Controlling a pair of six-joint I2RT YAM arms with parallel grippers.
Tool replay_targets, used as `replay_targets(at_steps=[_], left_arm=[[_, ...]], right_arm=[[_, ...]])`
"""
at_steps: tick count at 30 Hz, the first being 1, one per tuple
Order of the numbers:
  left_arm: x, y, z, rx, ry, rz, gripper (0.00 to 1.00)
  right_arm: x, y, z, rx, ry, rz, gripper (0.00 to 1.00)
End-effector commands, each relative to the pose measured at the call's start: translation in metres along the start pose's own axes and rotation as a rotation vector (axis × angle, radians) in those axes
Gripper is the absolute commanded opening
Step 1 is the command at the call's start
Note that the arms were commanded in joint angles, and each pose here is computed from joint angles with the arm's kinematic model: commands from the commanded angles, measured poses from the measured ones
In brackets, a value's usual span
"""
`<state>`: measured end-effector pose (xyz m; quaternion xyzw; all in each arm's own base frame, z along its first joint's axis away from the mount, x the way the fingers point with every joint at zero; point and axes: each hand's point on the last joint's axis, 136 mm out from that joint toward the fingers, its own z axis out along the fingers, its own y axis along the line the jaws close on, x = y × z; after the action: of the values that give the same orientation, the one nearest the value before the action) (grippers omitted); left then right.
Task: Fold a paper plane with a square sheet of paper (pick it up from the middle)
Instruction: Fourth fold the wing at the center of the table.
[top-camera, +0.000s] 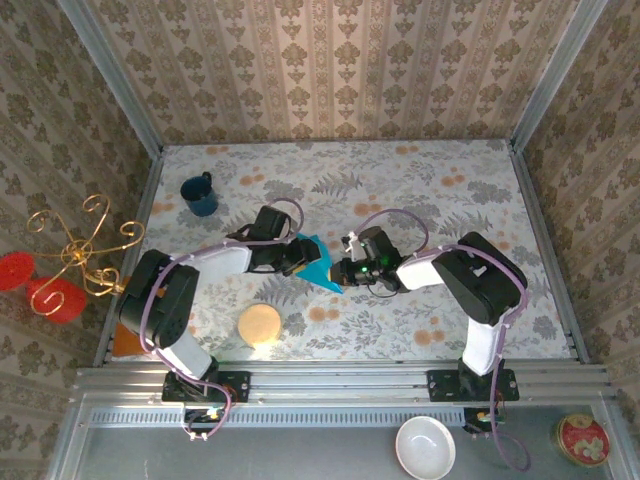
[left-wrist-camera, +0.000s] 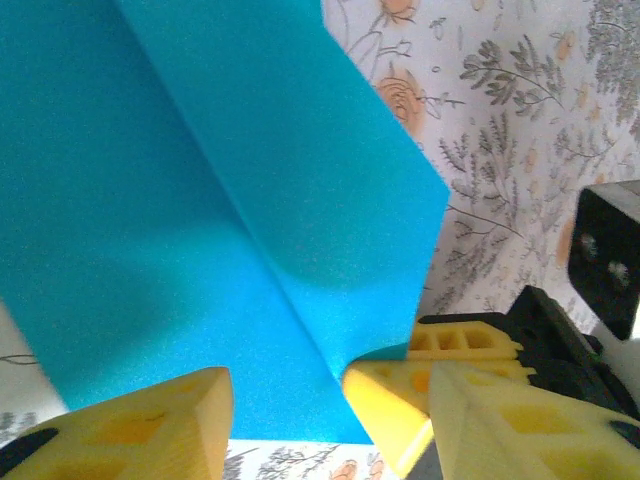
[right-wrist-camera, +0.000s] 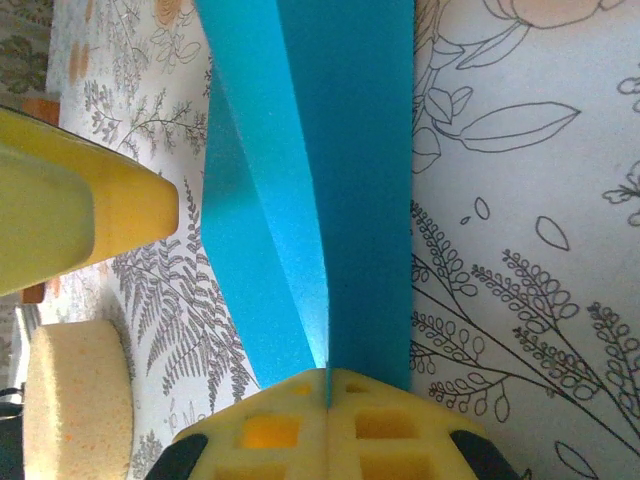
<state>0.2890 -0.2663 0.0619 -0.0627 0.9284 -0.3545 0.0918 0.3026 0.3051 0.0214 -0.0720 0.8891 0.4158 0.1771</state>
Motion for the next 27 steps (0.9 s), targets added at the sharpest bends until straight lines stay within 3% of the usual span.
replay_targets(at_steps=[1,13,27], left_arm=[[0.000,-0.007,0.006,0.042,0.011,-0.010,0.50],[-0.011,-0.030,0.017,0.119,0.015,0.009,0.25],[-0.010,-0.010,0.032,0.050,0.047,-0.038,0.17]], right_arm=[[0.012,-0.002,0.005,-0.022,0.066,0.046,0.00],[0.016,-0.009,0.006,0.012,0.114,0.070,0.01],[0.014,-0.009,0.004,0.012,0.128,0.081,0.05]])
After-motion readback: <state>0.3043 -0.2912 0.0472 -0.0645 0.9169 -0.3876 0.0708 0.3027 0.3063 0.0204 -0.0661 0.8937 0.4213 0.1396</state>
